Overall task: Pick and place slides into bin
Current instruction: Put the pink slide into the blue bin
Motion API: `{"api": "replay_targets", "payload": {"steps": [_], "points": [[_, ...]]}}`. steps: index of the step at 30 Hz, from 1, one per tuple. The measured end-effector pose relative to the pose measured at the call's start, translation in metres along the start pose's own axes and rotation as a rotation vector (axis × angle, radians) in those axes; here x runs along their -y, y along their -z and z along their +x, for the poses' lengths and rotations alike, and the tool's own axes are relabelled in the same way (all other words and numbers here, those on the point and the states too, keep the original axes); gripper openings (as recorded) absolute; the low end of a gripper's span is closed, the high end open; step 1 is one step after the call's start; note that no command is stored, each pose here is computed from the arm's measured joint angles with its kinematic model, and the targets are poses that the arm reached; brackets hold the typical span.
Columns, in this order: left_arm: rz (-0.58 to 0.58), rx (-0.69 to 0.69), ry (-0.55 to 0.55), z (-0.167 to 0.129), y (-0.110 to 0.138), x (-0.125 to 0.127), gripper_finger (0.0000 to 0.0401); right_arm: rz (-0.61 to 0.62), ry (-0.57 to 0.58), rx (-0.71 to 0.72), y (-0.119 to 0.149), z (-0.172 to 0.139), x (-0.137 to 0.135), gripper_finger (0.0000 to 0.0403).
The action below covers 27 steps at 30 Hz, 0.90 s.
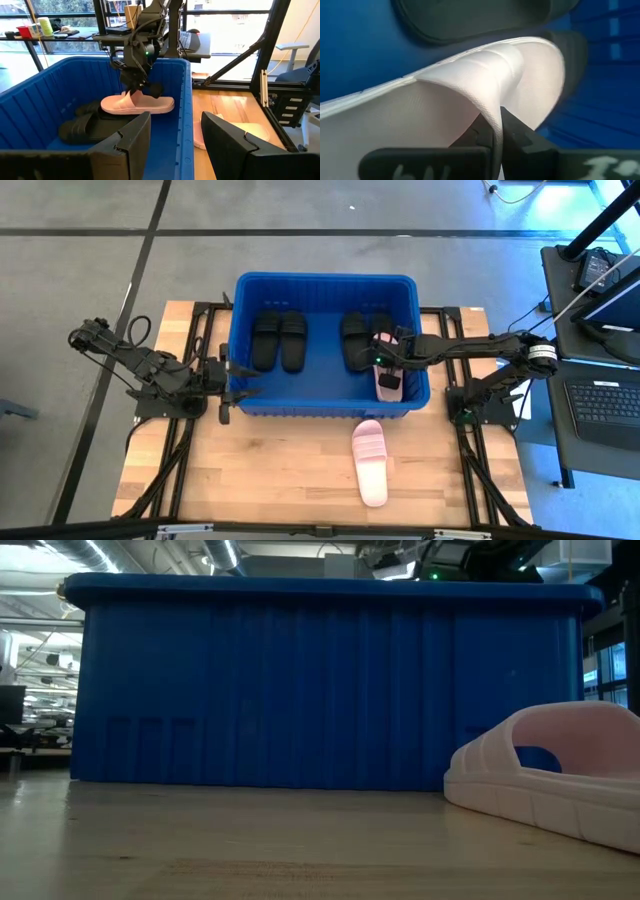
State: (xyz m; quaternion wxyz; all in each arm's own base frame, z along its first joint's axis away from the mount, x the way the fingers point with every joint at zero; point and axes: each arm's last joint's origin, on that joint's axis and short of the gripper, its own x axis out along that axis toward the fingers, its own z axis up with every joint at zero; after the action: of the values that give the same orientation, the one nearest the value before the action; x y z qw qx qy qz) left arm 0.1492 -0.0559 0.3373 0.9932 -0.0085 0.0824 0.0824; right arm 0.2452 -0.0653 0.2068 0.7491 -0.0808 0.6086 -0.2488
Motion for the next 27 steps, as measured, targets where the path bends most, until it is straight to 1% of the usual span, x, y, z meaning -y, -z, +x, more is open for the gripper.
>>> {"api": "replay_targets", "payload": {"steps": [2, 7, 14, 15, 18, 23, 27], "points": [[0.000, 0.000, 0.000, 0.0000, 0.0000, 0.0000, 0.0171, 0.019, -0.013, -0.003, 0.0006, 0.0005, -0.0006, 0.0013], [0.000, 0.000, 0.000, 0.0000, 0.0000, 0.0000, 0.0171, 0.021, -0.028, -0.004, 0.0008, 0.0005, -0.0010, 0.0013], [-0.005, 0.000, 0.000, 0.0000, 0.0000, 0.0000, 0.0171, 0.035, -0.104, -0.037, 0.0040, -0.0013, -0.0062, 0.0013], [-0.005, 0.001, 0.000, 0.0000, -0.0001, 0.0000, 0.0171, 0.039, -0.098, -0.041, 0.0044, -0.0014, -0.0063, 0.0015], [-0.005, 0.001, 0.000, 0.0000, -0.0001, 0.0000, 0.0171, 0.046, -0.032, -0.032, 0.0038, -0.0011, -0.0044, 0.0017], [-0.005, 0.001, 0.000, 0.0000, -0.0001, 0.0000, 0.0171, 0.051, -0.007, -0.032, 0.0037, -0.0007, -0.0025, 0.0014], [-0.005, 0.001, 0.000, 0.0000, -0.0001, 0.0000, 0.0171, 0.051, 0.077, -0.029, 0.0036, -0.0008, -0.0001, 0.0013]]}}
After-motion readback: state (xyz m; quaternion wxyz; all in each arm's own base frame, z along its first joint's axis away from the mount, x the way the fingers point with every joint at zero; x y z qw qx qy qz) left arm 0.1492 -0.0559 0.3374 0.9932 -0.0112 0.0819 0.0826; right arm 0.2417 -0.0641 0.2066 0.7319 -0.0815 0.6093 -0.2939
